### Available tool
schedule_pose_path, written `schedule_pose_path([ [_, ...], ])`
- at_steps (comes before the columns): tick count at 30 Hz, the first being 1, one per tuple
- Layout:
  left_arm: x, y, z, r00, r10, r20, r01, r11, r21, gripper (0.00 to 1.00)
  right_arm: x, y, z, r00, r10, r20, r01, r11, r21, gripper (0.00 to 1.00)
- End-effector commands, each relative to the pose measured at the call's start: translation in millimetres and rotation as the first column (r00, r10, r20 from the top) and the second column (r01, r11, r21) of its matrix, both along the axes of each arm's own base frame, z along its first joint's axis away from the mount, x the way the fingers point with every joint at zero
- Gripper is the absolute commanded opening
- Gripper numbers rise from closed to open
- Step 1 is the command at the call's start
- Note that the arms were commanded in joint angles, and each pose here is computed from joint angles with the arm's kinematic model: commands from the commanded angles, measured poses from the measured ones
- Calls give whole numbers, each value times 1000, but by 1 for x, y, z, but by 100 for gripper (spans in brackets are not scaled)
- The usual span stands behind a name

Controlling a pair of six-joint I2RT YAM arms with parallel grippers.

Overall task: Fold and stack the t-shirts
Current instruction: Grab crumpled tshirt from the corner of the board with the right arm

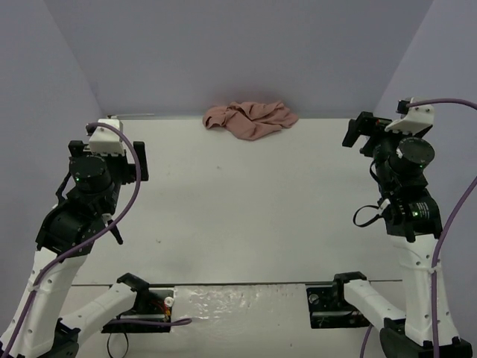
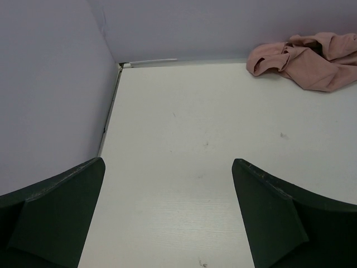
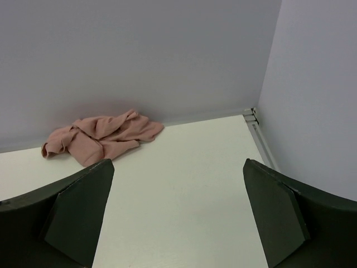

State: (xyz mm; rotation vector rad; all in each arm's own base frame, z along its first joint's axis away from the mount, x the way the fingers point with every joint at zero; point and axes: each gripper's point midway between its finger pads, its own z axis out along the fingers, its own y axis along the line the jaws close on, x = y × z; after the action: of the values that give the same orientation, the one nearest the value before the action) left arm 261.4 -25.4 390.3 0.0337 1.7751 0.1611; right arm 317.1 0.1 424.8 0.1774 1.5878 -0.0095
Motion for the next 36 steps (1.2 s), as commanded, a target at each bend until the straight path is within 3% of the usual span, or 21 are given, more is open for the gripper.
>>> schedule_pose_path([
  [1,13,-5,-3,1000,20,-3,-21,1000,-17,97,61,2,-49,992,-59,-107,66,996,59,100],
  [9,30,-17,-20,998,6,-70,-7,1000,-16,97,177,49,-152,946,41,-321,20,983,185,100],
  [18,41,-23,-38,991,23,-129,-26,999,-23,97,311,123,-235,910,232,-345,-136,950,280,84],
  [26,41,-25,-55,981,27,-194,-32,999,-21,97,357,163,-294,877,328,-352,-232,929,288,79],
  [33,37,-24,-60,975,34,-218,-40,999,-23,97,365,183,-326,859,363,-360,-269,920,285,75],
  [36,34,-25,-62,974,26,-226,-35,999,-34,97,371,188,-330,861,375,-343,-289,917,276,63],
])
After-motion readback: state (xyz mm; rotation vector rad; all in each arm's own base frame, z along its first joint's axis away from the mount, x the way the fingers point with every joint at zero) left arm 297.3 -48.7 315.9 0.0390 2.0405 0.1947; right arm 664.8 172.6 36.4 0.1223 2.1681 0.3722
